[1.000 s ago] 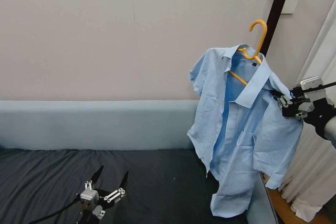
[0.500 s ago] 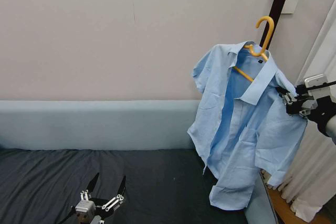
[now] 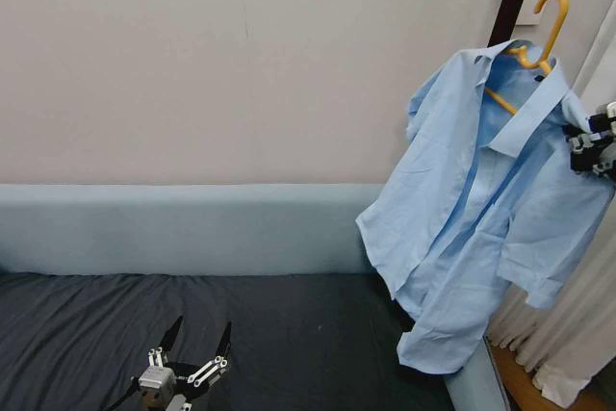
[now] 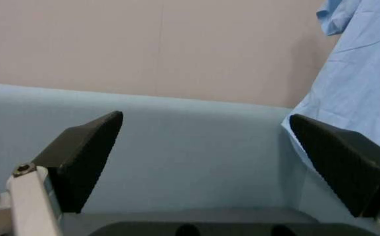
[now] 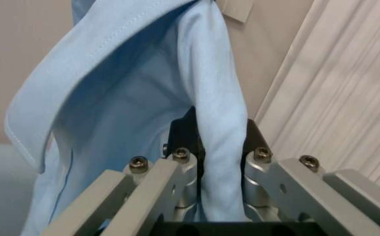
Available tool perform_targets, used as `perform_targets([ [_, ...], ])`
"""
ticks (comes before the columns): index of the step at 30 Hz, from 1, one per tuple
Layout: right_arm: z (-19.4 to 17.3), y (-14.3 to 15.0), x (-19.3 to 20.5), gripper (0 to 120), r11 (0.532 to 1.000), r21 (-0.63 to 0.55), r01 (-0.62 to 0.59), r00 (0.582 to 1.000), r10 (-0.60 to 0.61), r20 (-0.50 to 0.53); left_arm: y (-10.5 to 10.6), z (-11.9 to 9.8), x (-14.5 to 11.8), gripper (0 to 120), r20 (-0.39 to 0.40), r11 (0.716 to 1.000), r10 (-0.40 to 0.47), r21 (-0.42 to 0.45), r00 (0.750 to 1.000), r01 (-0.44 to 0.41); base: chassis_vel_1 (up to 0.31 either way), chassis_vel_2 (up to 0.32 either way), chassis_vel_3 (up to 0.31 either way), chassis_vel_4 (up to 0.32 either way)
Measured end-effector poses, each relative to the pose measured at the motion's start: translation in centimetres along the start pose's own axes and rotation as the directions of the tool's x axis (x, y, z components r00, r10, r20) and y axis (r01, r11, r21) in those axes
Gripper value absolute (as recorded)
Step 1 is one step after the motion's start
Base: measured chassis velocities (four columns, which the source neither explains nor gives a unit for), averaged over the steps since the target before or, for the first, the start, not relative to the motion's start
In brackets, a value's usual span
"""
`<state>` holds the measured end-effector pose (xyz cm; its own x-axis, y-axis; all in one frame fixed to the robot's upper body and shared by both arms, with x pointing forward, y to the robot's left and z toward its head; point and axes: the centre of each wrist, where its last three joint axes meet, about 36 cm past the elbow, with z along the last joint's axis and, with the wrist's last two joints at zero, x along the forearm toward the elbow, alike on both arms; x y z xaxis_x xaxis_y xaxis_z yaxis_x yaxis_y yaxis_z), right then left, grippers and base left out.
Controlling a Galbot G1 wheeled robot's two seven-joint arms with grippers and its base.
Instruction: Pick up the clothes from the sofa and hang them on the clothes hanger.
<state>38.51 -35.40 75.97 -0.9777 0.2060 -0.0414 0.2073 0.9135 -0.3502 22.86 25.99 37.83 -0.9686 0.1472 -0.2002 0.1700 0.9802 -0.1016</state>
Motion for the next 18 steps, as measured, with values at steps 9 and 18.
perform_targets([
  [9,2.6,-1.3,-2.8,7,0.999,-0.016,-0.030,0.999,0.030,0.043,0.0,0.0,0.0,100,-0.001,1.000,0.001,0.000,1.000,-0.001,0.000,0.000,0.000,0.000],
  [18,5.6,-0.6,-5.3,7,0.998,-0.047,-0.049,0.997,0.052,0.053,0.0,0.0,0.0,100,-0.002,1.000,0.002,0.001,1.000,-0.002,0.000,0.000,0.000,0.000],
])
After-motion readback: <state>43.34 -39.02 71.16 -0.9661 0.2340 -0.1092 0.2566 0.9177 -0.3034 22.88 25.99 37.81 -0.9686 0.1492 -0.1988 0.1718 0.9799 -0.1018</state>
